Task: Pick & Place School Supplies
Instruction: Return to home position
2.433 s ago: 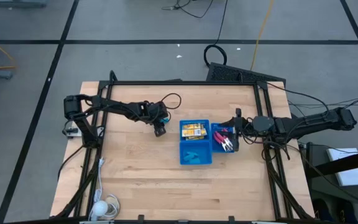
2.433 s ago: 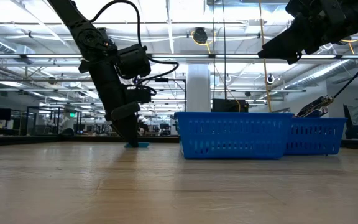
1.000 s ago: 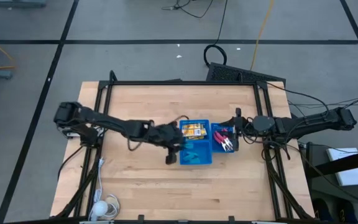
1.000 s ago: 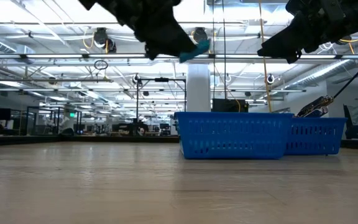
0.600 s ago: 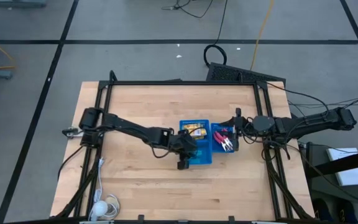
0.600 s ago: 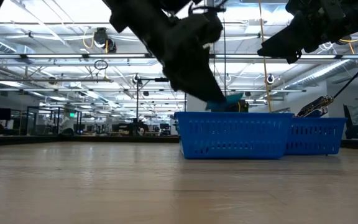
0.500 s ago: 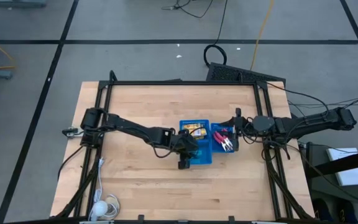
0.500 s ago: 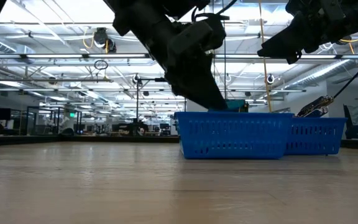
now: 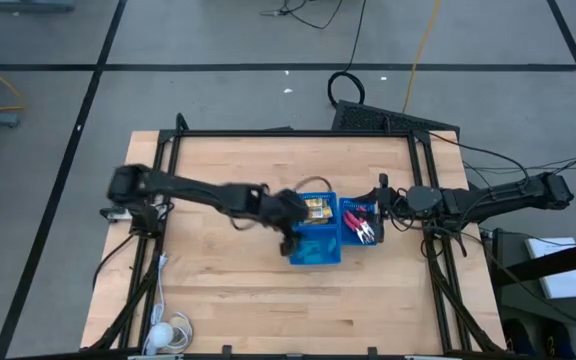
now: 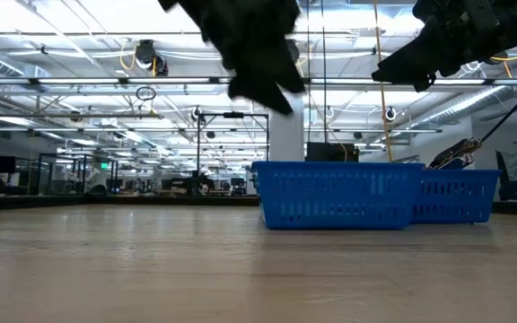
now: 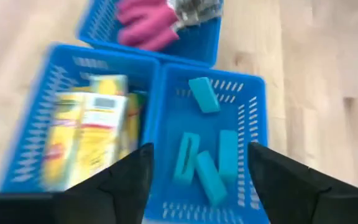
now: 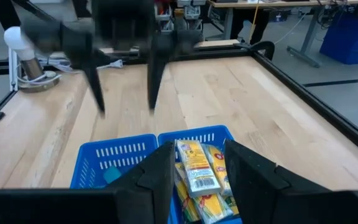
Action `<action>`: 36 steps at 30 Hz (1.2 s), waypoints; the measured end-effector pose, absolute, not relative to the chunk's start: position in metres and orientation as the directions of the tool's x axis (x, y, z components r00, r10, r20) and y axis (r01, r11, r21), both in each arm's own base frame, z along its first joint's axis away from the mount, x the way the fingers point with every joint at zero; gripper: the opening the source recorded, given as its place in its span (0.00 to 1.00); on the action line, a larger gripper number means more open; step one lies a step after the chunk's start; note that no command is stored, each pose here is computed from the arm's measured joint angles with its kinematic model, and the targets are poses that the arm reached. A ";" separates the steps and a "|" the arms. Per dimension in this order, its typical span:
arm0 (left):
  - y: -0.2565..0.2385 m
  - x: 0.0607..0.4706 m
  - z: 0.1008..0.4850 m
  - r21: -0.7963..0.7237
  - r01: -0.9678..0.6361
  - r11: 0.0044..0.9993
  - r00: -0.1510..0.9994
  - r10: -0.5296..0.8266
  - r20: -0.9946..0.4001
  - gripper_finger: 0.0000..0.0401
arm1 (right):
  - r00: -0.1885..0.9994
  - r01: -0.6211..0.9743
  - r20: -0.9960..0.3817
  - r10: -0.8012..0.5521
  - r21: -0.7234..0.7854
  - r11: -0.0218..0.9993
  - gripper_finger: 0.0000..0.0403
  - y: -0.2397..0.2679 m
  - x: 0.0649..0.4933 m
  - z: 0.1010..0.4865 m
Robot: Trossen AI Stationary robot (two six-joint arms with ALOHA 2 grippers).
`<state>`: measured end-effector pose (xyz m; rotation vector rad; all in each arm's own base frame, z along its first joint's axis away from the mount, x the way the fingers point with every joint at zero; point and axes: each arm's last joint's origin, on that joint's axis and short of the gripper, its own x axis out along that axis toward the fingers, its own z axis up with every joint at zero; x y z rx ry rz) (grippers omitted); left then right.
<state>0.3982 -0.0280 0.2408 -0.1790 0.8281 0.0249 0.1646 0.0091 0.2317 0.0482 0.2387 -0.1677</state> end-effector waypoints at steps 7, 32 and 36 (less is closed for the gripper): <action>-0.020 0.328 0.334 -0.014 -0.081 0.997 0.753 0.051 -0.656 0.70 | 0.958 0.172 -0.238 -0.160 0.031 0.985 0.33 0.009 0.164 0.232; -0.006 0.103 0.248 -0.065 -0.214 0.975 0.970 0.205 -0.129 0.70 | 0.962 0.172 -0.221 -0.162 0.026 0.985 0.33 0.009 0.162 0.235; -0.004 0.088 0.236 -0.059 -0.198 0.978 0.979 0.194 -0.067 0.70 | 0.974 0.167 -0.162 -0.161 0.023 0.986 0.33 0.008 0.153 0.243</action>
